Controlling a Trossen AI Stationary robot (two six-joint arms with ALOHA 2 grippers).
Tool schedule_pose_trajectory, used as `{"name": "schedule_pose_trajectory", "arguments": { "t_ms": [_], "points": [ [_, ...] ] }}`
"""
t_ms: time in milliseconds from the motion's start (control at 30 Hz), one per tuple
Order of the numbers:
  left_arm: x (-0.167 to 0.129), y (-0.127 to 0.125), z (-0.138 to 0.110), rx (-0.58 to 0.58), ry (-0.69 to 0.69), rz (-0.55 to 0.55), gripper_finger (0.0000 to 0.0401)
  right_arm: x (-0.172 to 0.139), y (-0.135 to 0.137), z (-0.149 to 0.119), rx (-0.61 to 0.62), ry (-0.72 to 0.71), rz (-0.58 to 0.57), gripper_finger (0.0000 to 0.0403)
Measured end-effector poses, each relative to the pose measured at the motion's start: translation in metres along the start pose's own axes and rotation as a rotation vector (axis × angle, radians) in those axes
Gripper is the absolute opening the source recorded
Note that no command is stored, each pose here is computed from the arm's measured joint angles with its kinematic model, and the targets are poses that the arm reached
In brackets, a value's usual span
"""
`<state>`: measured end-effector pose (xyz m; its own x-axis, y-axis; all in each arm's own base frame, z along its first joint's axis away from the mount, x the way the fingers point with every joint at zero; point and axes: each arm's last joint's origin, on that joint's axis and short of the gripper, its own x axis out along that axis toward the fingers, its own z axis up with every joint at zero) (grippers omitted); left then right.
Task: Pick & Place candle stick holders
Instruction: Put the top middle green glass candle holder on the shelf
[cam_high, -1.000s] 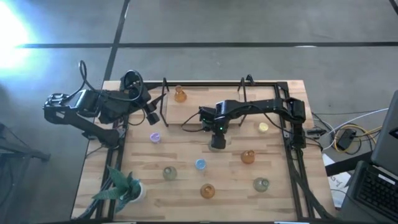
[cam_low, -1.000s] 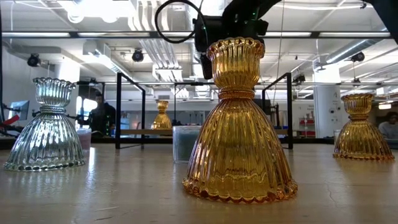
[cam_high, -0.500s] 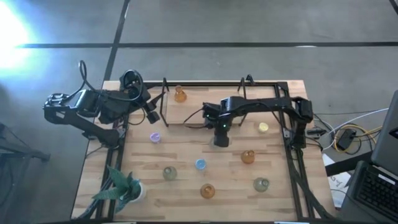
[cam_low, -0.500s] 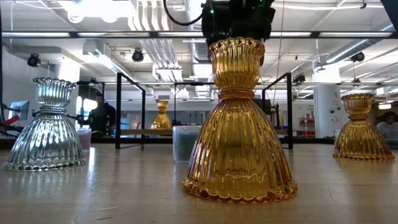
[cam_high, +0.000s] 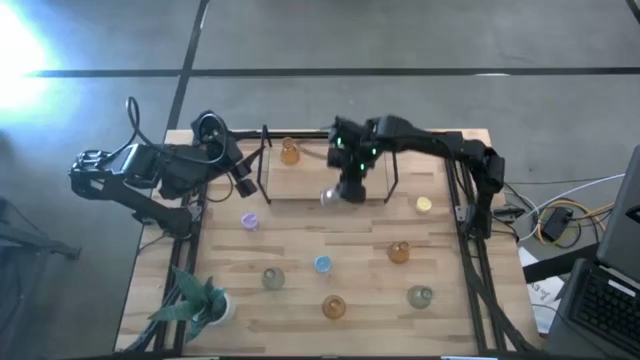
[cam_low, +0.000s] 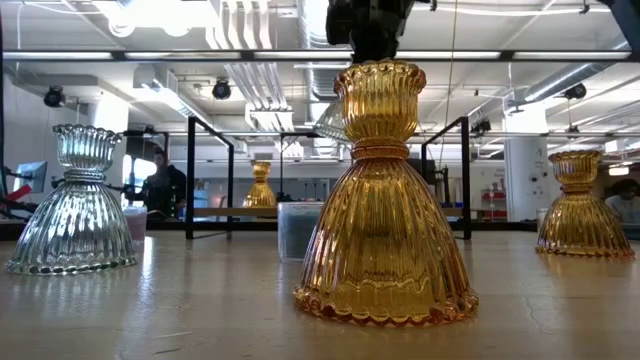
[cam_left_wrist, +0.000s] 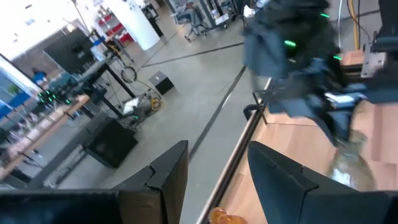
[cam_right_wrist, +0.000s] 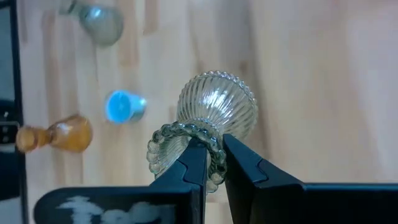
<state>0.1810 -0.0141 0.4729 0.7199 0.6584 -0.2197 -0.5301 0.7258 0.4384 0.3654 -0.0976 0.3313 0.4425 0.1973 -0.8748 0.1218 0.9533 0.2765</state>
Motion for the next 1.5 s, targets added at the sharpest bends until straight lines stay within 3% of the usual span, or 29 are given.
{"name": "schedule_pose_trajectory", "arguments": {
  "t_ms": [267,633,933,1500],
  "points": [
    [-0.001,0.003,0.007,0.003,-0.042,0.017,0.0172,-0.027,-0.064,0.017,0.079,-0.031,-0.072,0.0024],
    [-0.004,0.008,0.007,-0.011,-0.048,0.034,0.0172,-0.012,-0.129,0.03,0.108,0.034,-0.1,0.0024],
    [-0.007,0.011,0.007,-0.014,-0.051,0.043,0.0172,0.006,-0.156,0.027,0.124,0.076,-0.124,0.0024],
    [-0.007,0.011,0.007,-0.016,-0.052,0.041,0.0172,0.036,-0.177,0.033,0.109,0.07,-0.156,0.0024]
  ]
}}
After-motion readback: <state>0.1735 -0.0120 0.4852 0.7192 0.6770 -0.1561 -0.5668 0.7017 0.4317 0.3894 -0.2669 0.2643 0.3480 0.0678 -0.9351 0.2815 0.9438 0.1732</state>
